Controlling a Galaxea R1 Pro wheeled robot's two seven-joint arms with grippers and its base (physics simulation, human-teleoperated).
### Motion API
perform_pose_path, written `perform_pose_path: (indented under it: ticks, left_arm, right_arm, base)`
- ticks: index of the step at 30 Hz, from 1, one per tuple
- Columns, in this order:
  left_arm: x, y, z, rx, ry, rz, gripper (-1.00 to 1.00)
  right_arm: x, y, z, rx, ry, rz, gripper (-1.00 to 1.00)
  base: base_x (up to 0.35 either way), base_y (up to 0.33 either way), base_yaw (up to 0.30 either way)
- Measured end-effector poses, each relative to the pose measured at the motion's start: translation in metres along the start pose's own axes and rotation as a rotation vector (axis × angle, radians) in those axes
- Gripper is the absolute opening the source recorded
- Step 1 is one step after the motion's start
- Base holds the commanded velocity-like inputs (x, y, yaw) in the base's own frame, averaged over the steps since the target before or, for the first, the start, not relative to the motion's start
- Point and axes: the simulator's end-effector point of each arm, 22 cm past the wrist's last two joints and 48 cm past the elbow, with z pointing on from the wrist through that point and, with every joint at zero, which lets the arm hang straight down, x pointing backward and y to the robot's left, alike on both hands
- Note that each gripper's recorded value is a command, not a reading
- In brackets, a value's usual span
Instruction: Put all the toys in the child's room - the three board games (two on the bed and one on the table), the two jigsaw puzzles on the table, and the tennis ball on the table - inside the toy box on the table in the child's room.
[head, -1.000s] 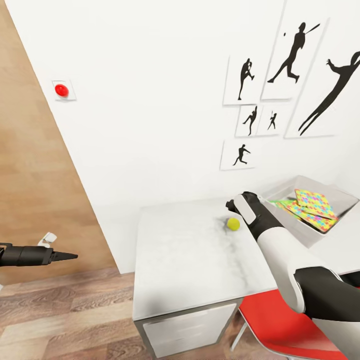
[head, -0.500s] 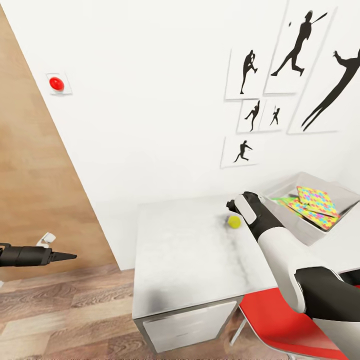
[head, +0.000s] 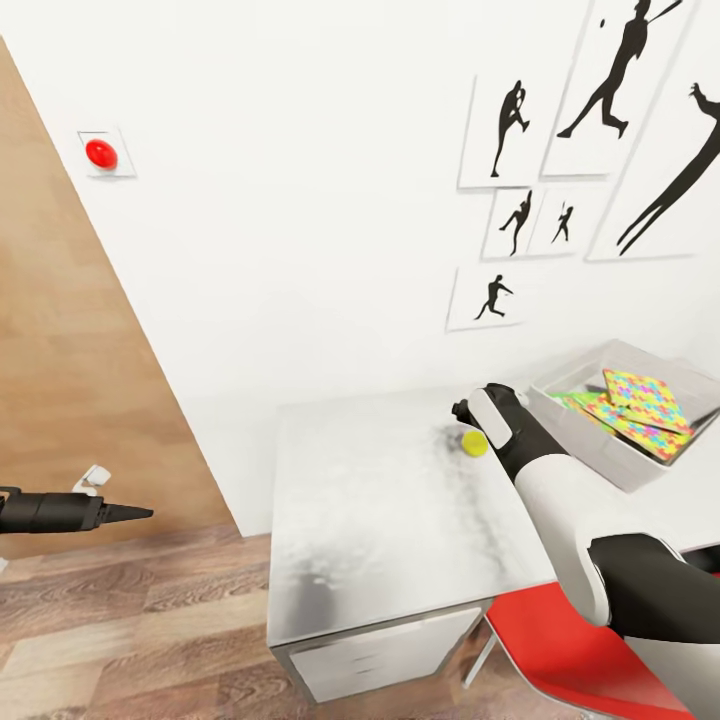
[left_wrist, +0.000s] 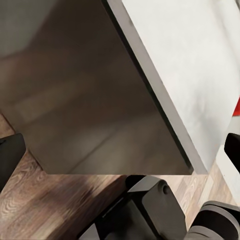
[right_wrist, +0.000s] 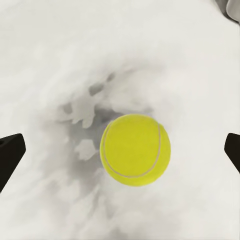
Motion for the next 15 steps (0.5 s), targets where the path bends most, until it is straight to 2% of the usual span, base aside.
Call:
perform_pose_path:
  ticks: [15]
  left_arm:
    - [0.007,0.008,0.007,0.0,0.016,-0.019,1.0]
  right_arm:
    - [0.011,-0.005,0.015,0.015,0.018,-0.002,1.0]
  base:
    - [0.001,0.0,0.0]
